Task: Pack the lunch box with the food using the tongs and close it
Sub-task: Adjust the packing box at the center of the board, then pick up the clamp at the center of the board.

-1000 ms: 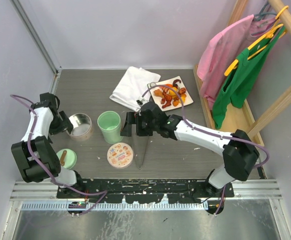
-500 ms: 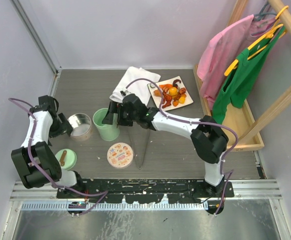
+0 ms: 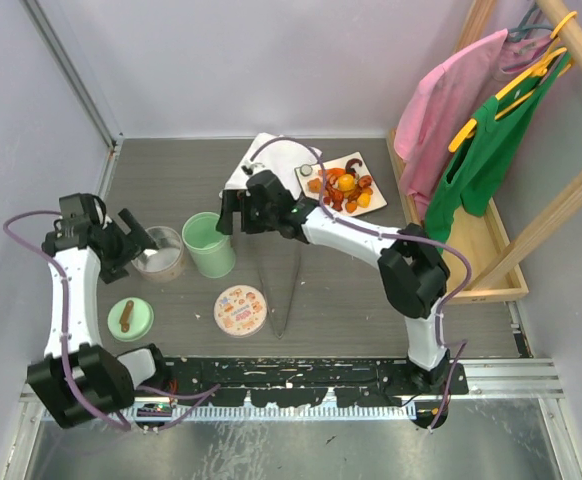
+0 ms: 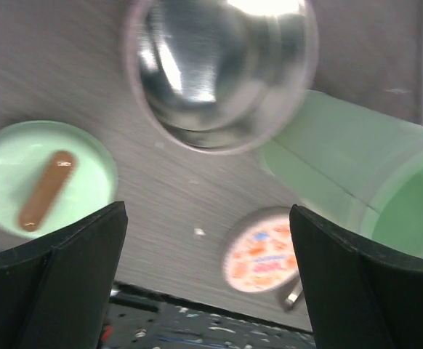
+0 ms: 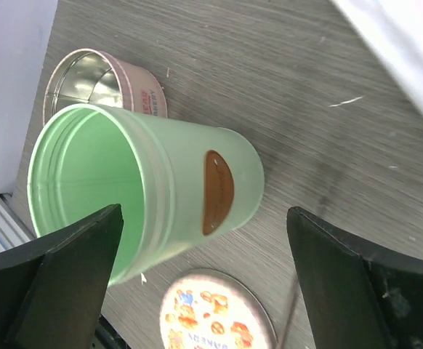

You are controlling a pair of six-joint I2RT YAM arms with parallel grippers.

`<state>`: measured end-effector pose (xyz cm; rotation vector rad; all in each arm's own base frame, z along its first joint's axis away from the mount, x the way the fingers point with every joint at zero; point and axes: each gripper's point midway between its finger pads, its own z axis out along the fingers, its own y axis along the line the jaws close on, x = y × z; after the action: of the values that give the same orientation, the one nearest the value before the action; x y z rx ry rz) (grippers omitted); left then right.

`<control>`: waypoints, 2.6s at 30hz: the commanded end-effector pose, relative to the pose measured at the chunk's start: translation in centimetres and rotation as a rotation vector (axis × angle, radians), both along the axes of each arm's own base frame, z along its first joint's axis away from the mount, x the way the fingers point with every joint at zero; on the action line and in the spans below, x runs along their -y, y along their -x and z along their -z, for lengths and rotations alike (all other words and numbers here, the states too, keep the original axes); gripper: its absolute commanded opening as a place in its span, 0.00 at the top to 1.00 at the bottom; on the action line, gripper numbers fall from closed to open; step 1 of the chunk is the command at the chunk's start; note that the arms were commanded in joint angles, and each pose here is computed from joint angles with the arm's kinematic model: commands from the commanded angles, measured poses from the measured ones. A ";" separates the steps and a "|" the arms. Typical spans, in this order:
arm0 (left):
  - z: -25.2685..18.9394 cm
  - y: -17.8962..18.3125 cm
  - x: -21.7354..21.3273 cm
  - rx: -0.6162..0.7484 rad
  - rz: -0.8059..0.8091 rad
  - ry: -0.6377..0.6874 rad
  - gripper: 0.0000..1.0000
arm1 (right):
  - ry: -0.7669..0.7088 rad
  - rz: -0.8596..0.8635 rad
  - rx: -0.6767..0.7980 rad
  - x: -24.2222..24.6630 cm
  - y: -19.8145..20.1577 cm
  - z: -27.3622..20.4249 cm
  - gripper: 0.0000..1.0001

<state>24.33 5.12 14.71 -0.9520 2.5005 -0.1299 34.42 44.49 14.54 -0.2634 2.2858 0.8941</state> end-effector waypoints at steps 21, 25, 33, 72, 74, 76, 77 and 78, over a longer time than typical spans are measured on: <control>-2.3 1.5 15.4 0.414 0.308 0.656 0.15 | 0.105 0.182 -0.248 17.9 13.5 0.6 0.00; -2.5 -1.4 17.3 0.430 0.384 0.609 0.14 | 0.114 0.160 -0.307 17.7 14.4 2.1 0.00; -2.6 -6.3 19.2 0.445 0.449 0.553 0.15 | 0.284 0.133 -0.403 16.6 15.8 5.3 0.00; -6.1 3.9 14.4 0.549 0.610 0.138 0.04 | 0.804 -0.119 -0.295 21.8 16.5 11.0 0.00; -5.7 3.5 14.1 0.550 0.598 0.116 0.05 | 0.782 -0.142 -0.285 21.5 16.6 10.7 0.00; -5.9 3.6 14.0 0.550 0.594 0.116 0.05 | 0.750 -0.179 -0.263 21.2 16.7 10.8 0.00; -5.9 3.6 13.8 0.549 0.589 0.105 0.05 | 0.740 -0.183 -0.259 21.2 16.6 10.8 0.00; -5.8 3.6 13.3 0.545 0.568 0.082 0.05 | 0.734 -0.188 -0.276 21.3 16.6 10.8 0.00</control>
<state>20.13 -9.24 18.96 -0.1882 2.2325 -0.6742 17.29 22.21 2.13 -0.6573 2.8691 -0.0034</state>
